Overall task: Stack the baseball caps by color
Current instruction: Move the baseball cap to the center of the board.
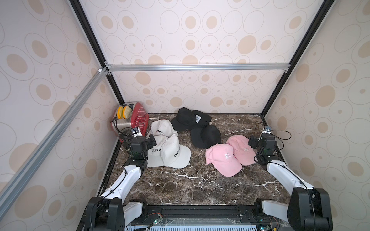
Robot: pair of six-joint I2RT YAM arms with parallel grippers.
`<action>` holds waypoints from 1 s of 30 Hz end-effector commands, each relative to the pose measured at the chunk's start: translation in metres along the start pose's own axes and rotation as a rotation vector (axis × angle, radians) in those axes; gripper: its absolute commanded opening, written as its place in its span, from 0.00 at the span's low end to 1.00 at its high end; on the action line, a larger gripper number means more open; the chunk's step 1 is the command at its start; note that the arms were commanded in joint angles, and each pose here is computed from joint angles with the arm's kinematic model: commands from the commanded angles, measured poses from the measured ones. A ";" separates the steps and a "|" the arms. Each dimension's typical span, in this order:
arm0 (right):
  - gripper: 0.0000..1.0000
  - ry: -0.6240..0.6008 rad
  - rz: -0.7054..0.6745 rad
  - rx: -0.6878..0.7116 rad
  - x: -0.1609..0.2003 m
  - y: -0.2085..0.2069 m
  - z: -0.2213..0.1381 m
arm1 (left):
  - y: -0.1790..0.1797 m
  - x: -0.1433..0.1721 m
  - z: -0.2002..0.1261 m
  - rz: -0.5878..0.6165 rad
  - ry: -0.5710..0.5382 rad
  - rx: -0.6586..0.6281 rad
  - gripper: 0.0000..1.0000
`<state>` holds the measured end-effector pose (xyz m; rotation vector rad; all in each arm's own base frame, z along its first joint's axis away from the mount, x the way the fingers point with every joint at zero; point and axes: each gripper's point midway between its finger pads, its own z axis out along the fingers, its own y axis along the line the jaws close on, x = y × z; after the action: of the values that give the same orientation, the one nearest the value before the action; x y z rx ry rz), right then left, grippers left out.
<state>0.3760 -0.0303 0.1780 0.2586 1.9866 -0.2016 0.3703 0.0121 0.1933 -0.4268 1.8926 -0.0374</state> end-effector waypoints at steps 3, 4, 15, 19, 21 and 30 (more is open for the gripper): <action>1.00 0.207 0.174 -0.341 0.039 0.056 -0.024 | -0.059 0.027 -0.033 -0.106 0.160 0.171 0.99; 1.00 0.238 0.175 -0.395 0.041 0.066 -0.028 | -0.068 0.036 -0.039 -0.101 0.184 0.195 0.99; 1.00 0.476 0.167 -0.870 0.074 0.120 -0.112 | -0.140 0.121 -0.098 -0.057 0.470 0.528 0.99; 1.00 0.515 0.138 -0.929 0.082 0.128 -0.123 | -0.158 0.130 -0.101 0.001 0.505 0.598 0.99; 1.00 0.538 0.121 -0.881 0.089 0.126 -0.113 | -0.167 0.136 -0.100 0.008 0.525 0.625 0.99; 1.00 0.545 0.047 -0.944 0.092 0.157 -0.095 | -0.204 0.163 -0.114 0.074 0.617 0.751 0.99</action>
<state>0.2884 0.1438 0.1184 -0.2085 2.4261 0.9038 0.2708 -0.2274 0.1103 0.1031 2.3741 -0.8186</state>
